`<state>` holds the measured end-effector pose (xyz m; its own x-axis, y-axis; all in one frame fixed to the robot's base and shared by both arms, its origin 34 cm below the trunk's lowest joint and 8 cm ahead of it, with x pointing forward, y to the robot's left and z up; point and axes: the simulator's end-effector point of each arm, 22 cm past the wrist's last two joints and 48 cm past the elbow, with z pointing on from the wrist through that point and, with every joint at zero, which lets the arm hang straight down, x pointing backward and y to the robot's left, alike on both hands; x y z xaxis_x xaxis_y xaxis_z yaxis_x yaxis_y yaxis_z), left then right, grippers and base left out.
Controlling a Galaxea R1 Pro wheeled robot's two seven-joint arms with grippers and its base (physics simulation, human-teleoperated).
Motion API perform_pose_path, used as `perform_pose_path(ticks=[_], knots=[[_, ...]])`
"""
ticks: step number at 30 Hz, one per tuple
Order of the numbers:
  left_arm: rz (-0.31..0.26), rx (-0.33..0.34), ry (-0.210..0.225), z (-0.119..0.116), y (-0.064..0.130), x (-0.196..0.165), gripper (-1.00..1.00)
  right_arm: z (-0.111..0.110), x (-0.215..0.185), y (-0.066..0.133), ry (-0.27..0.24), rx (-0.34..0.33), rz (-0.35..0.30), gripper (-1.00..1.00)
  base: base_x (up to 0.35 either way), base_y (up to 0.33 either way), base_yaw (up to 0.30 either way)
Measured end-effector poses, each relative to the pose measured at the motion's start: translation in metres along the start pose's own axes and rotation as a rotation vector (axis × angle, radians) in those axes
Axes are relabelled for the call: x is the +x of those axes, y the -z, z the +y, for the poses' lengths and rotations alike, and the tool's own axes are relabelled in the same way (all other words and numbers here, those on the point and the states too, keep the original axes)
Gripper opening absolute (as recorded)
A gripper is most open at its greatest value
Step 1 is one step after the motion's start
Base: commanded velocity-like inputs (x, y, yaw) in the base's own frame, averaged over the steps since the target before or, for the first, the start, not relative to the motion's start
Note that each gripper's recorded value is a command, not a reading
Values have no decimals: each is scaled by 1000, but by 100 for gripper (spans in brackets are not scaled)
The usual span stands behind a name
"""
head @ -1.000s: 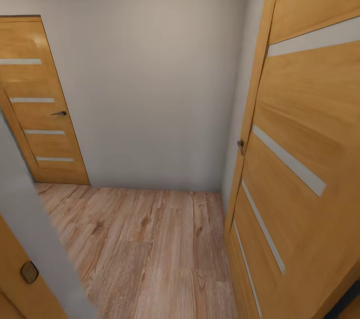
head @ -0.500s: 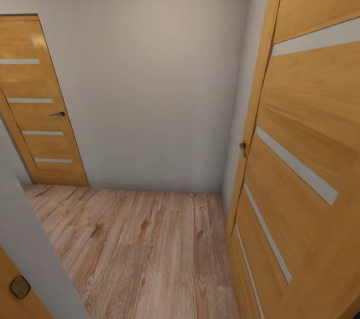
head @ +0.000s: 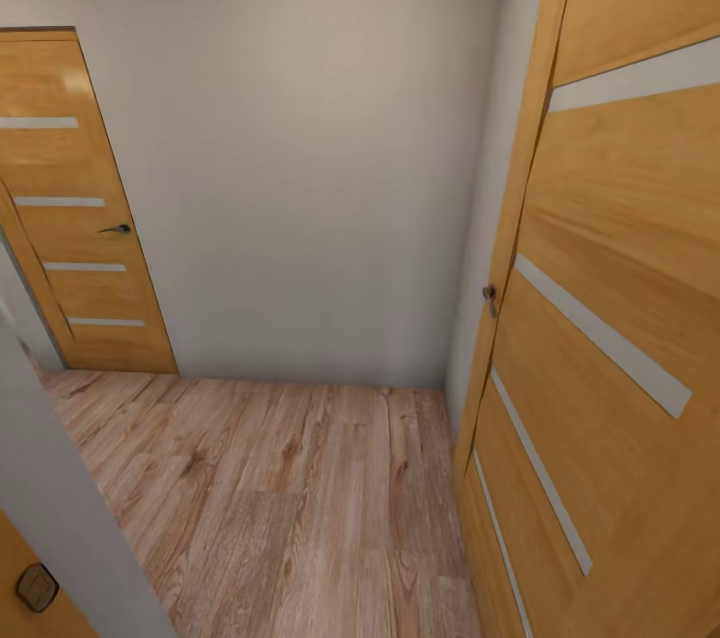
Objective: Move the two storage containers from the living room to the garage. In the garage, place one container on the floor and stack the other container on top of it (either order is fine).
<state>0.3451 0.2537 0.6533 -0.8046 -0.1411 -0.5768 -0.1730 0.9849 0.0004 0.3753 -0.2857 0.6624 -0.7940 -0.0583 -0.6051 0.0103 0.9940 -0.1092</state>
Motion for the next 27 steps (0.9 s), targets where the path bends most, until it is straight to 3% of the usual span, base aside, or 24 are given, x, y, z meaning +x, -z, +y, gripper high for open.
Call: perform_pose_path(ticks=[5,18,27], knots=[[0,1,0,0,0,0,100,0,0,0,0,0,0,100,97,0,0],[0,0,-1,0,0,0,100,0,0,0,0,0,-1,100,305,0,0],[1,1,0,0,0,0,100,0,0,0,0,0,0,100,44,0,0]])
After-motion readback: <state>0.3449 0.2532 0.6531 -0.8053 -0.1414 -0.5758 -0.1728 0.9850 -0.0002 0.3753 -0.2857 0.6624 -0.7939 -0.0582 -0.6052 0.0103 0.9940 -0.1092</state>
